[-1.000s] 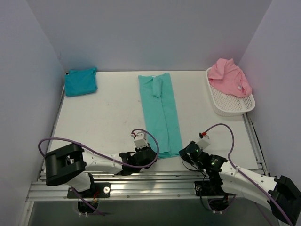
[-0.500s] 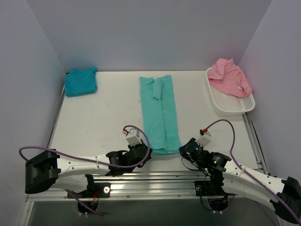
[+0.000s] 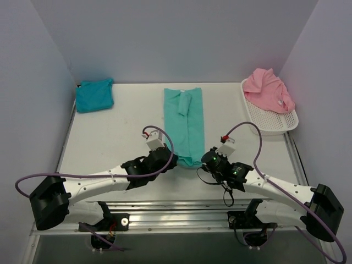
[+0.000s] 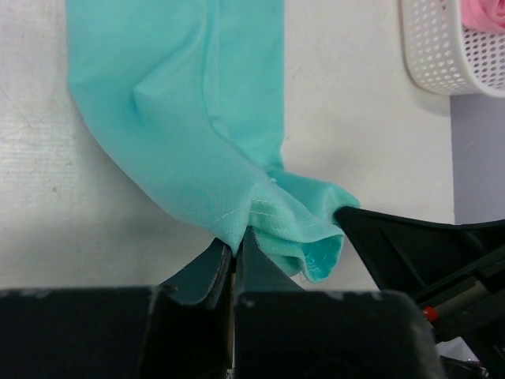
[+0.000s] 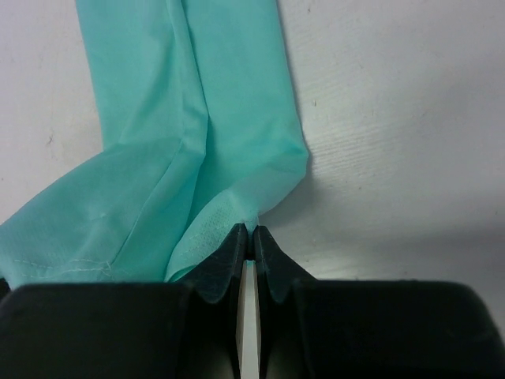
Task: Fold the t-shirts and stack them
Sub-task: Fold the tshirt
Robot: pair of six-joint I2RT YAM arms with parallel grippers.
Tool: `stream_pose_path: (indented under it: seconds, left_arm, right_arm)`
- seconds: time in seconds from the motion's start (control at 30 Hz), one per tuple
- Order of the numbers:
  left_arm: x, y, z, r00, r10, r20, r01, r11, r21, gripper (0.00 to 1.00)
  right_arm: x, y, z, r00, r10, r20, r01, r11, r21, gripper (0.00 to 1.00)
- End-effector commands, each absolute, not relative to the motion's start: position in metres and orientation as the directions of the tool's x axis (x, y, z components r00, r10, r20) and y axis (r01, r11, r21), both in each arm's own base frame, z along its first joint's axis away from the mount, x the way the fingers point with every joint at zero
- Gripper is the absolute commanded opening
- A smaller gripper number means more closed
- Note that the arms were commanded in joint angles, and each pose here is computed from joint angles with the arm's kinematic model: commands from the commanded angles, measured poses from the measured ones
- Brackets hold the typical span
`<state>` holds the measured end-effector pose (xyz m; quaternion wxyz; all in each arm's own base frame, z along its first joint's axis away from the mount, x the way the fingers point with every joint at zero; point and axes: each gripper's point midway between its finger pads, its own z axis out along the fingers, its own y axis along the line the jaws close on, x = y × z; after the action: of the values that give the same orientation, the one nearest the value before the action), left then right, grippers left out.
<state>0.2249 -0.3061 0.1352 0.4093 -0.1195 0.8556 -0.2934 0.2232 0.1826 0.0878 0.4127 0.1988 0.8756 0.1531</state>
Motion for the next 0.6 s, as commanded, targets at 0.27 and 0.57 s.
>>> stream_pose_path:
  seconds: [0.27,0.57]
  left_arm:
    - [0.28,-0.298,0.181,-0.57,-0.503,-0.65,0.035,0.776,-0.63,0.04]
    - [0.318,-0.288,0.181,-0.53,-0.545,-0.649,-0.004,0.767,-0.641,0.04]
  right_arm:
    - [0.286,0.177,0.127,-0.452,0.473,-0.756,0.262,0.881,0.394,0.0]
    - [0.334,0.189,0.124,-0.431,0.461,-0.775,0.298,0.884,0.36,0.0]
